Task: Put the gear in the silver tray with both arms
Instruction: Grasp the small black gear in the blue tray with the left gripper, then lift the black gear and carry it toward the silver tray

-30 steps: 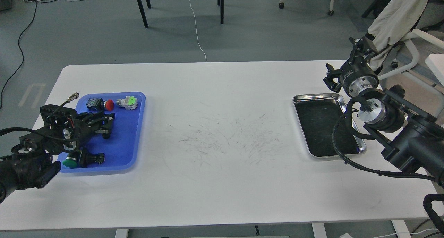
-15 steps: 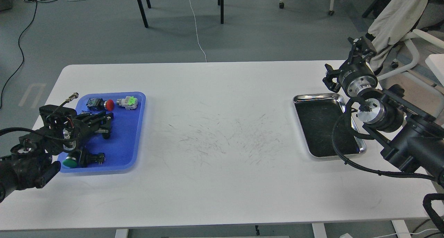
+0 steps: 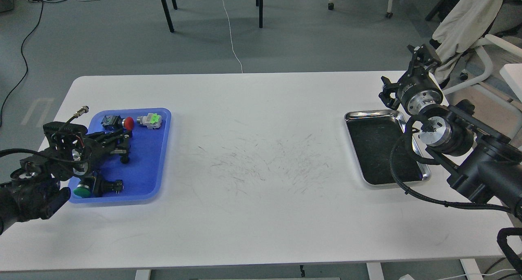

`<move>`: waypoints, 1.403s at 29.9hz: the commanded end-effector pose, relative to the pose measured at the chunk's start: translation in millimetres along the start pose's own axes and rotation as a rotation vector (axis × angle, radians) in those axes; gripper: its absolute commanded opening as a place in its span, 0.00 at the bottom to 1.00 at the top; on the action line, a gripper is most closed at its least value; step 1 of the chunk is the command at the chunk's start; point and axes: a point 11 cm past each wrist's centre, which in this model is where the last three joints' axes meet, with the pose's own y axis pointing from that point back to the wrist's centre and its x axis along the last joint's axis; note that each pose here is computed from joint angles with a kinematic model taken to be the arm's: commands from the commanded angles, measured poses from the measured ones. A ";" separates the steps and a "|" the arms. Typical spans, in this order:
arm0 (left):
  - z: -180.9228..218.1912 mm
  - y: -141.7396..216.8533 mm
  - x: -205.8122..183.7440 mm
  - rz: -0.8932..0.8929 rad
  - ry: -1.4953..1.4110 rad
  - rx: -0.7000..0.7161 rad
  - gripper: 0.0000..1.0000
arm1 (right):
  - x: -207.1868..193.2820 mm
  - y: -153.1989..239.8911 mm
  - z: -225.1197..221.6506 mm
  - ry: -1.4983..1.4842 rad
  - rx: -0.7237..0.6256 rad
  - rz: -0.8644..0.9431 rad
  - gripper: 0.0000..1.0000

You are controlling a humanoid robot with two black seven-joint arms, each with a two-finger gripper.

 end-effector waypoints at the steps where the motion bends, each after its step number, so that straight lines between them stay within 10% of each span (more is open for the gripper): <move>1: -1.5 0.8 0.4 0.002 0.006 0.004 0.10 | 0.5 0.0 0.0 0.000 0.000 0.001 0.99; 26: 25.9 36.7 82.1 0.112 0.095 -0.208 0.02 | 3.0 0.7 0.0 0.017 -0.001 0.002 0.99; 42: 172.0 3.8 86.3 0.020 -0.105 -0.583 0.02 | 4.8 -0.5 -8.6 0.026 0.013 0.005 0.99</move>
